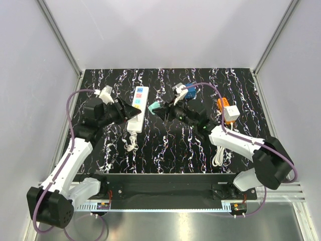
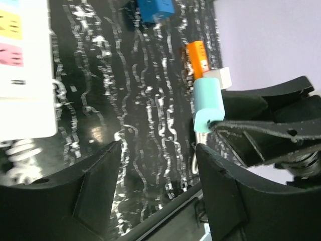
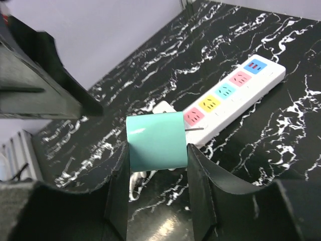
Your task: Insert the plug
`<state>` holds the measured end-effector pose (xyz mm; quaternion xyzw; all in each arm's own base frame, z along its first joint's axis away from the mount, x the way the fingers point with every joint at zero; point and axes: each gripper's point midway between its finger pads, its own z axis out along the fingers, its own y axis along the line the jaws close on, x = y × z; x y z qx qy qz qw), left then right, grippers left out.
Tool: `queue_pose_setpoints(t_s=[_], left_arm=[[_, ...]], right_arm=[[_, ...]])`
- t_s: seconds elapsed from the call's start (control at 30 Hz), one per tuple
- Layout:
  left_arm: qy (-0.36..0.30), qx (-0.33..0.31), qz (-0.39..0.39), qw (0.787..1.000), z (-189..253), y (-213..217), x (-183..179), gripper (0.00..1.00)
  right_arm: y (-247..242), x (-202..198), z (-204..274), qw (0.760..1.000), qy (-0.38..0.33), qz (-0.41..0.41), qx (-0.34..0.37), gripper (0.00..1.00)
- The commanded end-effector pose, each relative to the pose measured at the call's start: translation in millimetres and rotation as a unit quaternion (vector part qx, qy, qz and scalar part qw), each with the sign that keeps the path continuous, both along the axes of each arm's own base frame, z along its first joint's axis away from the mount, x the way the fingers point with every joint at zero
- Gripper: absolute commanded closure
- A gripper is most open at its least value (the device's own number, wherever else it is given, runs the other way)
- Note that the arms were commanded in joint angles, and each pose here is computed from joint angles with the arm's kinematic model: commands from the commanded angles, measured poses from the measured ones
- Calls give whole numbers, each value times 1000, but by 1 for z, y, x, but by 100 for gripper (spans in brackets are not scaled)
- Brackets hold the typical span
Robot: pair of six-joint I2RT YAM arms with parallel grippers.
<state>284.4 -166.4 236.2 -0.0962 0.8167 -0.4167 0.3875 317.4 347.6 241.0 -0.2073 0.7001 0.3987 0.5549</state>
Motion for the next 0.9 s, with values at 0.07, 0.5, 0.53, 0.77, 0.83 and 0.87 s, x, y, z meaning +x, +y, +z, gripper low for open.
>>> queue_pose_setpoints(t_s=[0.07,0.5,0.53,0.77,0.83,0.87], left_arm=[[-61,-40,-7,997,44,-34,12,35],[-56,-44,7,997,51,-68,27,35],[-56,-44,9,997,51,-68,28,35],[-36,-32,11,999,34,-75,29,41],[-32,-29,8,999,30,-78,28,45],[-31,-29,7,999,29,-80,29,46]], right_arm=[[-9,-4,48,995,-24,-39,87,100],[-11,-13,38,995,-18,-44,85,100],[-11,-13,36,995,-17,-44,84,100],[-9,-16,42,995,-22,-41,91,100],[-8,-17,41,995,-21,-43,92,100],[-8,-17,41,995,-22,-45,92,100]])
